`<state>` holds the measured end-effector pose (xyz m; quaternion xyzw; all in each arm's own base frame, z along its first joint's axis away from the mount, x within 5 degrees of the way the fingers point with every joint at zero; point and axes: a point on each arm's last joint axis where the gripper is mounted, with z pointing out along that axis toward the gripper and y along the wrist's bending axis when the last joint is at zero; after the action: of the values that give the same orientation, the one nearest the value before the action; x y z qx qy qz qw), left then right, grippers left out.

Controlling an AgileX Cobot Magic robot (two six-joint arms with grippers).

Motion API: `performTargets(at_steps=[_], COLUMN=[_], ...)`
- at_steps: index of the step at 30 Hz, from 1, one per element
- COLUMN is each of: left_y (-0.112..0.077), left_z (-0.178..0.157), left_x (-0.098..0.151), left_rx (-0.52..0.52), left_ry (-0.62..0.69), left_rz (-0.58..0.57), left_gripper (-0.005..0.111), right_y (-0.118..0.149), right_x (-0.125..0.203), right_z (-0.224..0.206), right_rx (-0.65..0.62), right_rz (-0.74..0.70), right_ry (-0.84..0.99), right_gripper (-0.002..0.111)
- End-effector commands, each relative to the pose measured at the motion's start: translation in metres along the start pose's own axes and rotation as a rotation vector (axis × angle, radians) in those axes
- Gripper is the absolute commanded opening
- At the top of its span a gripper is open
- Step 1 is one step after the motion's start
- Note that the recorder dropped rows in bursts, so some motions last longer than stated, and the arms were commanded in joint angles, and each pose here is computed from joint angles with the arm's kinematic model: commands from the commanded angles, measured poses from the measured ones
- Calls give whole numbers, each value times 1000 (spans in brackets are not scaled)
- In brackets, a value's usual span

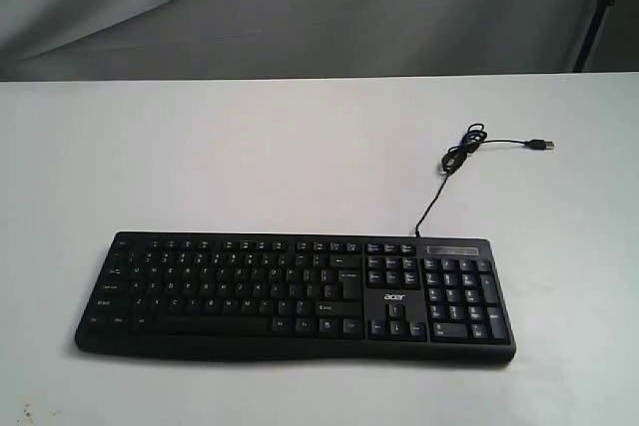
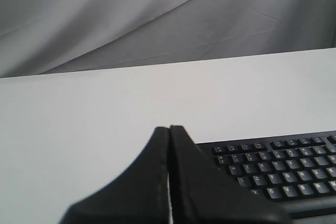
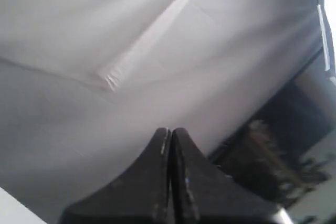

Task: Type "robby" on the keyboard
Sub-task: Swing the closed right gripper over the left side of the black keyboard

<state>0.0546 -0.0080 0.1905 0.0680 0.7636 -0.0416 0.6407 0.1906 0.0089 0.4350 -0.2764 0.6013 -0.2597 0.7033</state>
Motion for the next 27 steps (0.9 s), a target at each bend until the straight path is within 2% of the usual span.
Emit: performTargets(at_steps=[1,2,3,4,5,7,8,10,11,12,15,18,27], left_y=[0,0,0,0,0,0,0,0,0,0,0,0,0], left_z=[0,0,0,0,0,0,0,0,0,0,0,0,0], left_x=[1,1,1,1,1,1,1,1,1,1,1,1,1], left_rx=[5,5,5,5,5,5,5,5,5,5,5,5,5], left_ry=[-5,-5,-5,-5,-5,-5,-5,-5,-5,-5,-5,-5,-5], left_rz=[3,3,3,3,3,3,3,3,3,3,3,3,3], left_gripper=[0,0,0,0,0,0,0,0,0,0,0,0,0], right_y=[-26,-34,-41,-46,-52,-47,-40,-20,-12,-6,15,47,166], right_x=[14,15,14,12,6,-5,-9,-28,-34,-37,-35,-20,18], right_z=[32,36,42,49,54,72,82,99,107,113,132,147,187], right_rx=[222,293,351,356,328,94,-45,-390,-510,-578,-757,-919,-1115], right_rz=[-473,-419,-266,-98,7,197,240,321,360,390,423,364,233], right_ry=[290,357,429,484,514,543,551,493,463,448,418,434,417], right_gripper=[0,0,0,0,0,0,0,0,0,0,0,0,0])
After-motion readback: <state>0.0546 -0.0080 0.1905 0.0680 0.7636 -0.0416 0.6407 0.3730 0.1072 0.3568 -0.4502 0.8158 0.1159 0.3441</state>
